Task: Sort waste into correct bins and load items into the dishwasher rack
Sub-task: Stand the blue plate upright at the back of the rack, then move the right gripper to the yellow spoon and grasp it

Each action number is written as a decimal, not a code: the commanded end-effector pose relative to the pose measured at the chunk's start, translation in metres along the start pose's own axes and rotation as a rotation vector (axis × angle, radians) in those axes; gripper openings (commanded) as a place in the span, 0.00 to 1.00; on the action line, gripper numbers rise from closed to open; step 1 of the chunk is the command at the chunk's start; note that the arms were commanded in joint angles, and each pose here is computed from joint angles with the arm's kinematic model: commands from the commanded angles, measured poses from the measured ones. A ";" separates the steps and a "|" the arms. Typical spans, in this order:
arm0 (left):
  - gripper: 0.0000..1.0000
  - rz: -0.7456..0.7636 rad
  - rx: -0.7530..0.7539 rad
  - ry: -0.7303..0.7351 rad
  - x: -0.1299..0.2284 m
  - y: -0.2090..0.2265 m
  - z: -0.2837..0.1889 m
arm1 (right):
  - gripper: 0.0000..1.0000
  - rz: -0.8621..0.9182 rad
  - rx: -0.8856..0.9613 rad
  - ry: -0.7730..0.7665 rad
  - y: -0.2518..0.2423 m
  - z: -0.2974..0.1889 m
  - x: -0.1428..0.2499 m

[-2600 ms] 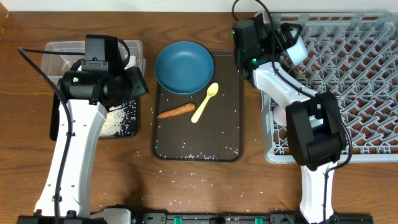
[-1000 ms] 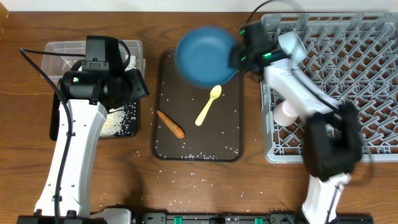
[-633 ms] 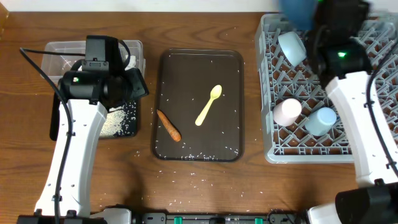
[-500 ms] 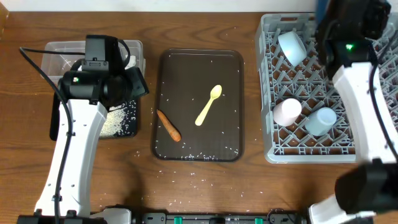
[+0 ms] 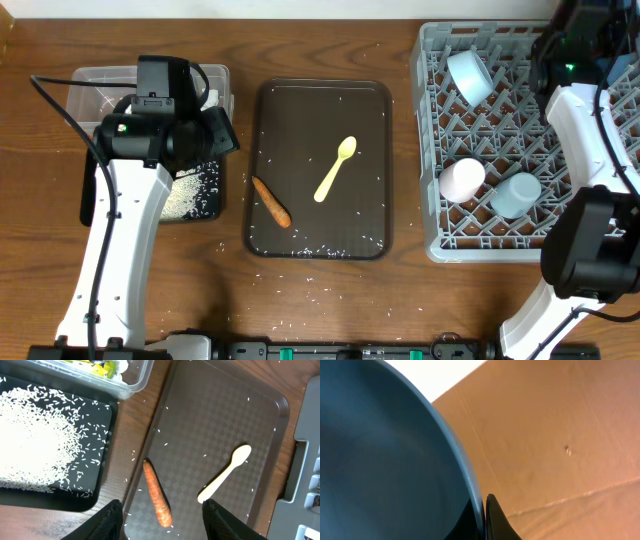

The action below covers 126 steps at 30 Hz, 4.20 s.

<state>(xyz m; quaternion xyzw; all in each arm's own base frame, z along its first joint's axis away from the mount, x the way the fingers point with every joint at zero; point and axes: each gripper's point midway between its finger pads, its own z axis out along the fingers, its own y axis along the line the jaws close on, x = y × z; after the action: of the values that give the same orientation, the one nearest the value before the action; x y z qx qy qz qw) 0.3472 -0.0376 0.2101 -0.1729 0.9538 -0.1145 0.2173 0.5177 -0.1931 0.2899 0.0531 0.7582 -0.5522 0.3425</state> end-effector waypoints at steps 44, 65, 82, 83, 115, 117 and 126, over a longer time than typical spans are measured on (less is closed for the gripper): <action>0.54 -0.016 -0.021 0.020 -0.003 0.004 0.018 | 0.85 -0.282 -0.467 0.031 0.132 -0.018 0.045; 0.54 -0.015 -0.021 0.020 -0.003 0.004 0.017 | 0.99 0.086 -0.811 -0.083 0.069 -0.069 0.013; 0.54 -0.015 -0.021 0.020 -0.003 0.004 0.017 | 0.99 0.461 -1.325 -0.153 0.047 -0.176 -0.029; 0.54 -0.016 -0.021 0.020 -0.003 0.004 0.018 | 0.99 0.460 -1.387 -0.168 0.050 -0.187 -0.032; 0.54 0.009 -0.121 -0.025 -0.011 0.021 0.016 | 0.41 0.228 -1.311 0.735 0.311 -0.417 0.109; 0.54 0.010 -0.121 -0.025 -0.011 0.021 0.016 | 0.40 0.203 -1.302 0.752 0.319 -0.419 0.118; 0.54 0.031 -0.124 -0.017 -0.009 0.022 0.016 | 0.36 0.142 -1.299 0.744 0.341 -0.434 0.136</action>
<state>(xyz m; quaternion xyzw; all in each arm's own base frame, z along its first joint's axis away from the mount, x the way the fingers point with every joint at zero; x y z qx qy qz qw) 0.3582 -0.0206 0.1978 -0.1795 0.9562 -0.0632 0.2226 0.3781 0.2698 0.0168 0.0774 0.9903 0.0958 0.0644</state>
